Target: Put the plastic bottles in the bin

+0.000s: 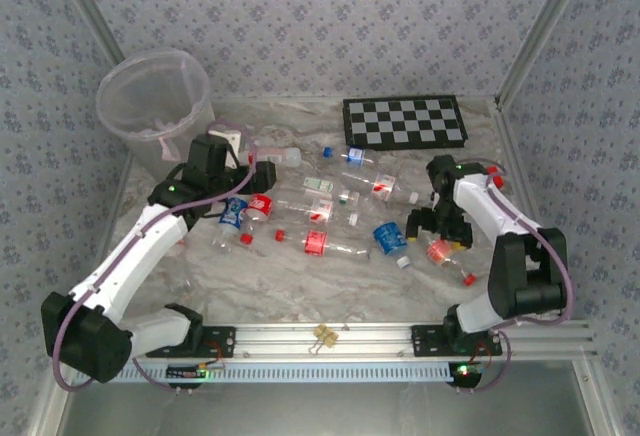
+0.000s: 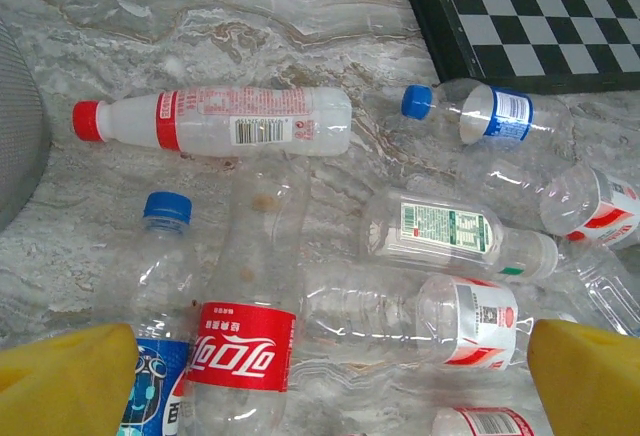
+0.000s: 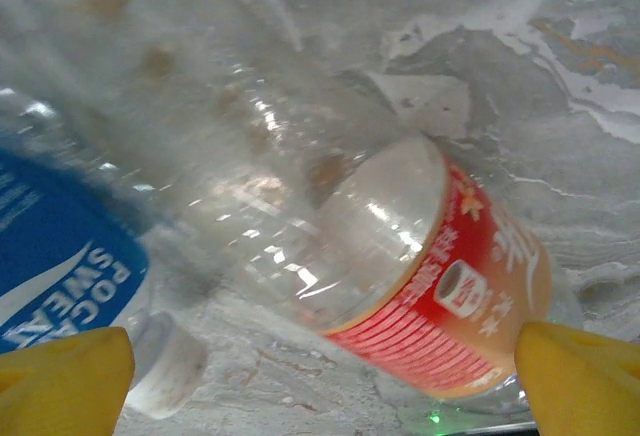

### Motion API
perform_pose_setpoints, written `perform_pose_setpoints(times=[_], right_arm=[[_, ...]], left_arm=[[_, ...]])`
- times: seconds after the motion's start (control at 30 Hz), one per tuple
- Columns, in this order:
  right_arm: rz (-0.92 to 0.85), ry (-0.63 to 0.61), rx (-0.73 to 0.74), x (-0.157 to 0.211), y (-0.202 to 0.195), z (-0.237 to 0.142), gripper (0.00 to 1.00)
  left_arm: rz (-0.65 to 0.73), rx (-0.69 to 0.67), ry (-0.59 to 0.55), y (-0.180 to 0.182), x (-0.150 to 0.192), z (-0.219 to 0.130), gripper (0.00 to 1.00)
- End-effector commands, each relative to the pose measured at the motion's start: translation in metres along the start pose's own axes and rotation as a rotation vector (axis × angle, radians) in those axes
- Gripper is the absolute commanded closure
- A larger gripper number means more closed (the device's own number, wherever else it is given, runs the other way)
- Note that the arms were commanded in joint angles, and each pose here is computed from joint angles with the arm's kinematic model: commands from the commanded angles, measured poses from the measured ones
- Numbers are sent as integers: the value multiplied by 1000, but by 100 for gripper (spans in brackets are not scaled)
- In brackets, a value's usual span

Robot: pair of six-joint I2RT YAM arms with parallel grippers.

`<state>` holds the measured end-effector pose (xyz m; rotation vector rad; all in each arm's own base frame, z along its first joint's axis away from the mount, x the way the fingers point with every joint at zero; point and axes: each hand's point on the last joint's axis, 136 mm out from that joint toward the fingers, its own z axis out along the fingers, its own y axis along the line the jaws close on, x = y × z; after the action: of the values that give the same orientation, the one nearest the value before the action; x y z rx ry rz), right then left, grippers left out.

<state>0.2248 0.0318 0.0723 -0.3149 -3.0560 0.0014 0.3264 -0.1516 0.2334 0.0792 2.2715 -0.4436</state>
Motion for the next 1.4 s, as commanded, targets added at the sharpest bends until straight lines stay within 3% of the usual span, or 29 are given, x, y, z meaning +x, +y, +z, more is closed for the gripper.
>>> perform_pose_setpoints(times=[0.0,0.3,0.5,0.67,0.93,1.0,1.13,1.37], right_arm=[[45,32,33,-2,-12,11,1],[75,23,19,-26,-19,29,19],[99,-32,-23,-30,-20,15,44],[130,-85,-49,-45,-24,1,46],[214,-206,-136,-119,-37,-1,45],[223,-227,-152,-133,-37,-6,39],[215,-195,-169,-124,-33,-1,19],[209,-139,-135,-76,-29,15,5]], left_arm=[[-20,31,-7,-5,1,-9,0],[-4,30,-50,-2,-1,-11,0],[-13,26,-51,-1,-2,-11,0],[-23,32,-53,-1,-1,-7,0],[-16,49,-45,-5,-2,-1,0],[-10,47,-41,-4,0,-2,0],[-5,28,-37,2,6,-3,0],[-26,26,-37,9,12,-2,0]])
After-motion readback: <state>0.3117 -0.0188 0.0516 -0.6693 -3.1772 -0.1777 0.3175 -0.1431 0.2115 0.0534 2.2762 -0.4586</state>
